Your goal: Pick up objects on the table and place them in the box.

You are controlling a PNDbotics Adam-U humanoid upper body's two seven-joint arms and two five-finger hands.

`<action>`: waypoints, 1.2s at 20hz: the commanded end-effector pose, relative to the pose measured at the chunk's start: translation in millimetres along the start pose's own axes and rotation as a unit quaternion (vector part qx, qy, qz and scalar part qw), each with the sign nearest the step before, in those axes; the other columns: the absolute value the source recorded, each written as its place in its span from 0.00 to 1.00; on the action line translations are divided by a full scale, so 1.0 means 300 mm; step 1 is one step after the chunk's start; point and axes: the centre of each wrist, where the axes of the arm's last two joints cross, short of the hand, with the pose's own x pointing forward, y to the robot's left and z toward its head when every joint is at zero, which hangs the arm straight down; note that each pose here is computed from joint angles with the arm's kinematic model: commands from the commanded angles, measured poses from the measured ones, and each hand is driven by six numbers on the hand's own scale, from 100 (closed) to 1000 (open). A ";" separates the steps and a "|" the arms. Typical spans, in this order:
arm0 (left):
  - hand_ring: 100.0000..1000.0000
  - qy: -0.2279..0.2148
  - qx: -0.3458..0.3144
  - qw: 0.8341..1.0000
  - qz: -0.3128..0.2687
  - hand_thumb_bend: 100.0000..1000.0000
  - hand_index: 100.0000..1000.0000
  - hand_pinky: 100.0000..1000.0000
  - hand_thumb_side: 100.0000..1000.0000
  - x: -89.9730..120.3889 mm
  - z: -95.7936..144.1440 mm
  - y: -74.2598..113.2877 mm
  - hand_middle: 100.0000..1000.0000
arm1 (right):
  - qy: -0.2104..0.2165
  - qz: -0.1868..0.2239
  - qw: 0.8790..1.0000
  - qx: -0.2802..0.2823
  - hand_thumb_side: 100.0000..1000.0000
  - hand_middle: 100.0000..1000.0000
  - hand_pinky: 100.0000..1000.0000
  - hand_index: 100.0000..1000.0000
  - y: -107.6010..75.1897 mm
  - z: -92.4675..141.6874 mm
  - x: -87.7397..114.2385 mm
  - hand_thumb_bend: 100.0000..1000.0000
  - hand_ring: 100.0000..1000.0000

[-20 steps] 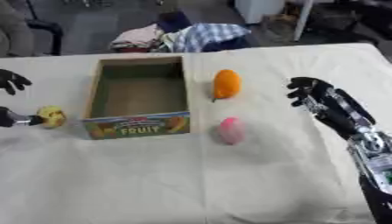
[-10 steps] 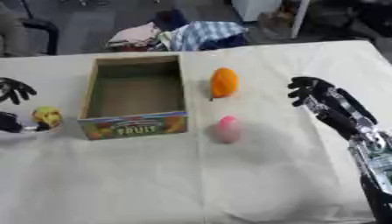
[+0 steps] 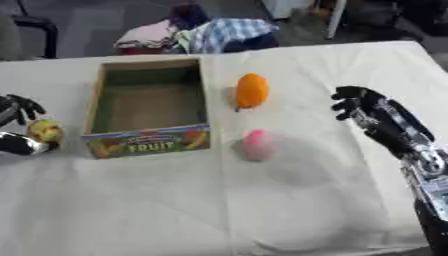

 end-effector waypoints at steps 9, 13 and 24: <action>0.30 0.009 0.054 0.998 0.028 0.16 0.44 0.65 0.00 -0.002 0.001 0.086 0.26 | -0.012 0.011 1.000 -0.003 0.64 0.74 0.66 0.86 -0.024 -0.013 0.021 0.00 0.73; 0.30 -0.024 0.107 0.993 0.052 0.11 0.45 0.66 0.00 0.044 -0.009 0.196 0.25 | -0.010 0.011 1.000 -0.003 0.64 0.74 0.66 0.86 -0.023 -0.010 0.019 0.00 0.73; 0.33 -0.146 0.156 0.971 0.106 0.06 0.48 0.68 0.04 0.314 -0.106 0.312 0.29 | -0.017 0.004 1.000 0.012 0.64 0.74 0.66 0.86 0.000 -0.023 0.023 0.00 0.73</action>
